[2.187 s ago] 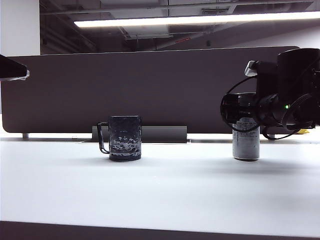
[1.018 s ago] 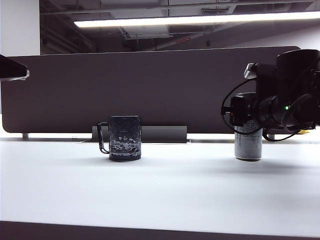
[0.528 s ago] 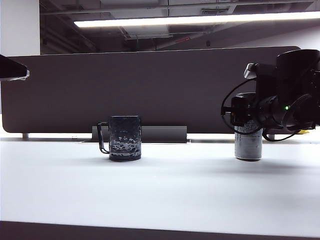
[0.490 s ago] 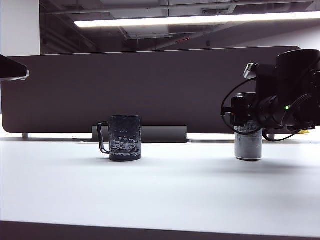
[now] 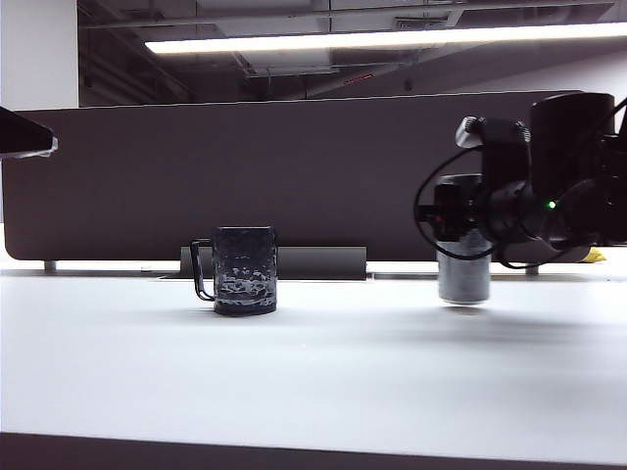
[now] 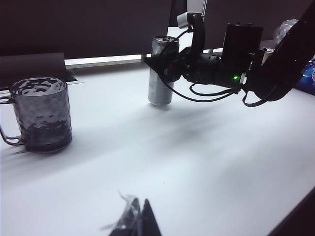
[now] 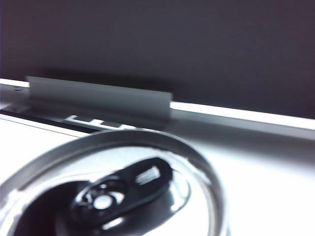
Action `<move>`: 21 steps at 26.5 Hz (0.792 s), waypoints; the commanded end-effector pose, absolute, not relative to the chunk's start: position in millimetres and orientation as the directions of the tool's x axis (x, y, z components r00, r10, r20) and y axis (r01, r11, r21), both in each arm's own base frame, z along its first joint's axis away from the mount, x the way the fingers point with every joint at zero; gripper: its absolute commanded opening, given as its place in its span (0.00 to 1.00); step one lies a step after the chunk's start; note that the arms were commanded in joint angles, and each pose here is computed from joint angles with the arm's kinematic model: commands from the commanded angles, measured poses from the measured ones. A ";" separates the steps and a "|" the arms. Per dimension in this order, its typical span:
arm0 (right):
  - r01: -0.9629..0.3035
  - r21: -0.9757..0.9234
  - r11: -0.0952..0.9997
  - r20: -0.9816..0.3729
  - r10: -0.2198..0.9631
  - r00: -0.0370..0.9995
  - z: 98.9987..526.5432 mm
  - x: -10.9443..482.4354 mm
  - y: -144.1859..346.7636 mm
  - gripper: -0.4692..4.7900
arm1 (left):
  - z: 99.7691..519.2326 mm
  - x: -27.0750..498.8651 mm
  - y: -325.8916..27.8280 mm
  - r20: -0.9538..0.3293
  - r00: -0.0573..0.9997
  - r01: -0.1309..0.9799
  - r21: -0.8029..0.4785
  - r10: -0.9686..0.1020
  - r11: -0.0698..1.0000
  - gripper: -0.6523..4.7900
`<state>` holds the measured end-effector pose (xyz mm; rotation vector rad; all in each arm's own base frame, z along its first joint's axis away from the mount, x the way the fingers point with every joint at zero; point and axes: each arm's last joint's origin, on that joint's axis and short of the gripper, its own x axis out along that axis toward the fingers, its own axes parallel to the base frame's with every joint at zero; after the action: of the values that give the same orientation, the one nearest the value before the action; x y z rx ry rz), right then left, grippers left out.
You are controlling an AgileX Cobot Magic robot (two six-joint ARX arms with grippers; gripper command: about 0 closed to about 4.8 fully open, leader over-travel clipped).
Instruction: Pick up the metal can, pour some water into the cup, then place the can back on the table.
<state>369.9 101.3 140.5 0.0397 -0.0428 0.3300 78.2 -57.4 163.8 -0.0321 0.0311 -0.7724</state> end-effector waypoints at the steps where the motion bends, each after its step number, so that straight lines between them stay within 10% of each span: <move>1: -0.366 0.010 0.931 0.111 0.363 0.925 156.5 376.3 108.0 0.57 | 164.8 78.1 -57.6 -0.009 0.714 0.699 -0.036 -0.700 0.714 0.11; 21: -0.514 -0.240 0.824 0.082 0.545 0.835 209.2 398.8 192.3 0.57 | 164.8 78.1 -57.5 -0.009 0.715 0.699 -0.036 -0.700 0.714 0.11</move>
<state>398.5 189.9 195.6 -0.2044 -0.0742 0.5682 78.2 -57.4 163.8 -0.0321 0.0311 -0.7724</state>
